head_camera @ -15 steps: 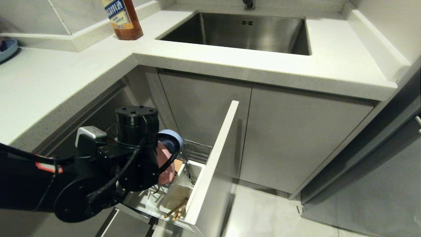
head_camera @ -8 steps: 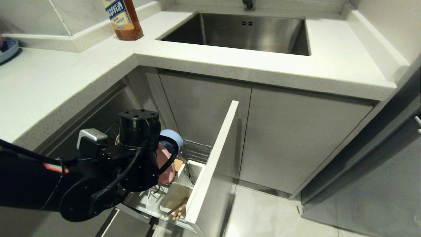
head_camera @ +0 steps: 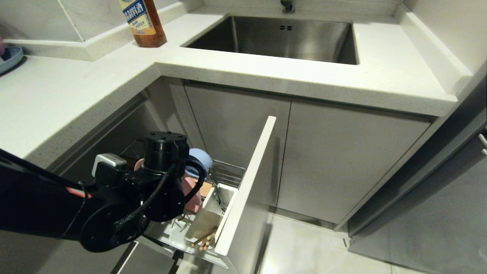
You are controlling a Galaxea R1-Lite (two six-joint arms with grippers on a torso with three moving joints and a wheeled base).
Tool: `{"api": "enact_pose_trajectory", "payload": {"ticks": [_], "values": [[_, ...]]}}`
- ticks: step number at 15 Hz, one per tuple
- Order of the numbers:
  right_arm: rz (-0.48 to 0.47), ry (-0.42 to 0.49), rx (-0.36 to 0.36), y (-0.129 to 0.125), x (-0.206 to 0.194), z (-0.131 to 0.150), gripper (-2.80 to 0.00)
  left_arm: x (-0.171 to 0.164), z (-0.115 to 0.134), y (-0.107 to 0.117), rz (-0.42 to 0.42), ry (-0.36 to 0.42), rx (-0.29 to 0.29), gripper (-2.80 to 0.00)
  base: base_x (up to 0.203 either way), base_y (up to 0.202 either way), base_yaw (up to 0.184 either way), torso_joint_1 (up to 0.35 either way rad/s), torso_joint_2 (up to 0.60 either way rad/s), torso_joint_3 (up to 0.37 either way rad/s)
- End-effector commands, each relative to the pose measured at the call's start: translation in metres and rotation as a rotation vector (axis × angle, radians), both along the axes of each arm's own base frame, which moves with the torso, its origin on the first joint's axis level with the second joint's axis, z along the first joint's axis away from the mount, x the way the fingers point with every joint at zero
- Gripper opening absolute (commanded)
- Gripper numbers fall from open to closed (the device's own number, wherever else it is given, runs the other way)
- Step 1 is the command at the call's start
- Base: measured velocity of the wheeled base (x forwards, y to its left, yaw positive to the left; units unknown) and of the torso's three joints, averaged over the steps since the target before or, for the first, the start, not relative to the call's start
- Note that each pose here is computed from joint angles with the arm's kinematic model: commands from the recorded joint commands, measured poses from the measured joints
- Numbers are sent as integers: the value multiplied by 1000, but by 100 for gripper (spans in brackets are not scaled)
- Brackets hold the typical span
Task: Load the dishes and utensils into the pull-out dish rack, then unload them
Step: Pick up the plate and place it in the cupboard
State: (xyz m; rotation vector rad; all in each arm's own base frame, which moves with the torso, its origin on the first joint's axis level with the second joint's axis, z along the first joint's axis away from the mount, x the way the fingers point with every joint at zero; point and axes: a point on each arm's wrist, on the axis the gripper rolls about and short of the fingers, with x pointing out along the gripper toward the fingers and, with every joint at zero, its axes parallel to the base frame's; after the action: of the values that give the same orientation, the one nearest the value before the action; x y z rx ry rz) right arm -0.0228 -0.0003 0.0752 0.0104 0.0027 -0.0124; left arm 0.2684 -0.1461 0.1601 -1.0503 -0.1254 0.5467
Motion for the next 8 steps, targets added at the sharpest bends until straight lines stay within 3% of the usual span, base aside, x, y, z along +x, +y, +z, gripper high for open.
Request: {"api": "enact_pose_trajectory", "payload": {"ticks": [1, 8], "values": [[1, 2, 0, 0, 0, 0, -280, 3, -5, 1, 16, 7, 1, -280, 0, 0, 0, 0, 0, 0], [1, 3, 0, 0, 0, -1, -280, 4, -7, 2, 16, 11, 2, -280, 0, 0, 0, 0, 0, 0]]}}
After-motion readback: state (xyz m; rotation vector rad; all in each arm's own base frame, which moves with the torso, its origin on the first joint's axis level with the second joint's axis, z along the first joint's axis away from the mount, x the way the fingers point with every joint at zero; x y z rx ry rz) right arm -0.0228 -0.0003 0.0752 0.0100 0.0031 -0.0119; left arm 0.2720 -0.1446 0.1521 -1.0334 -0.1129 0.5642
